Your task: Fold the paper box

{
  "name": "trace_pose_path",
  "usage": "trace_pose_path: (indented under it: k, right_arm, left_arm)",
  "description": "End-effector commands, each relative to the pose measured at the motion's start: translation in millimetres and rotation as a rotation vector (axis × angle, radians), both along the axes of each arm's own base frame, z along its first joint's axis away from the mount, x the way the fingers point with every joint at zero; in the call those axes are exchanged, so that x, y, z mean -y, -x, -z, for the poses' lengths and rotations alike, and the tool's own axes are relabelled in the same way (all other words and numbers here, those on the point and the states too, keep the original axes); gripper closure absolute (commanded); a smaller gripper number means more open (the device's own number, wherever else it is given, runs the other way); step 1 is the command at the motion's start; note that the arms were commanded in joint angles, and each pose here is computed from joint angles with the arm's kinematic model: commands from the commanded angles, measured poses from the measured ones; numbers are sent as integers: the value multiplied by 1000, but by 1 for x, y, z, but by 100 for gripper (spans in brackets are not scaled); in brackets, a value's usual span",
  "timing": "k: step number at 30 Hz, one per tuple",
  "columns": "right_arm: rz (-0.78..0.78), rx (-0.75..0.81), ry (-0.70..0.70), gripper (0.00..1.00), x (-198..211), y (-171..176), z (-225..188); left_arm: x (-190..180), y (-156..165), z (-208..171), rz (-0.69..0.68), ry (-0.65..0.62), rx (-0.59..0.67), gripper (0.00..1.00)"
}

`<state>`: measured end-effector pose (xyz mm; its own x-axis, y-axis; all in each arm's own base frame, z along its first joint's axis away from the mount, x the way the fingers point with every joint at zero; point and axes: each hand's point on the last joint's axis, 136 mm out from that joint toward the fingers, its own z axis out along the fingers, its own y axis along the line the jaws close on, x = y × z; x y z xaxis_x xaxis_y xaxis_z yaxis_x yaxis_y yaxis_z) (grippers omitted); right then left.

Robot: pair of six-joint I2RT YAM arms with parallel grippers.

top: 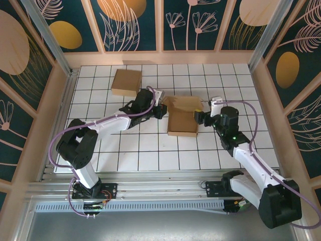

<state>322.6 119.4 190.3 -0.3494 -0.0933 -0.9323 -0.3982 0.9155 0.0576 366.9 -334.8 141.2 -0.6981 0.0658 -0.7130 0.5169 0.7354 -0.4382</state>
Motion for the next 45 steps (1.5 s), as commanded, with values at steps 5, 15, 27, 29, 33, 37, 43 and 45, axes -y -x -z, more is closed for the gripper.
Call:
trace_pose_path:
  k: [5,15,27,29,33,37,43,45]
  right_arm:
    - [-179,54,89,53,-23,-7,1]
    - [-108,35,31,89,-20,-26,-2]
    - [-36,-71,-108,100,-20,-10,34]
    - [-30,-93,-125,100,-20,-7,41]
    - [-7,-127,-150,100,-19,-6,46]
    - [25,-162,-191,100,-17,-6,55]
    - [32,-203,-236,100,-20,6,79]
    - [31,-212,-244,100,-21,7,80]
  left_arm:
    - [6,0,0,21,-10,-14,92]
    - [6,1,0,22,-6,-20,92]
    - [8,16,8,40,5,0,93]
    - [13,21,12,55,0,-9,93]
    - [20,24,9,61,10,-10,92]
    - [19,22,13,50,-13,-12,92]
    - [11,26,24,31,-40,-29,92]
    - [7,28,26,26,-50,-28,92]
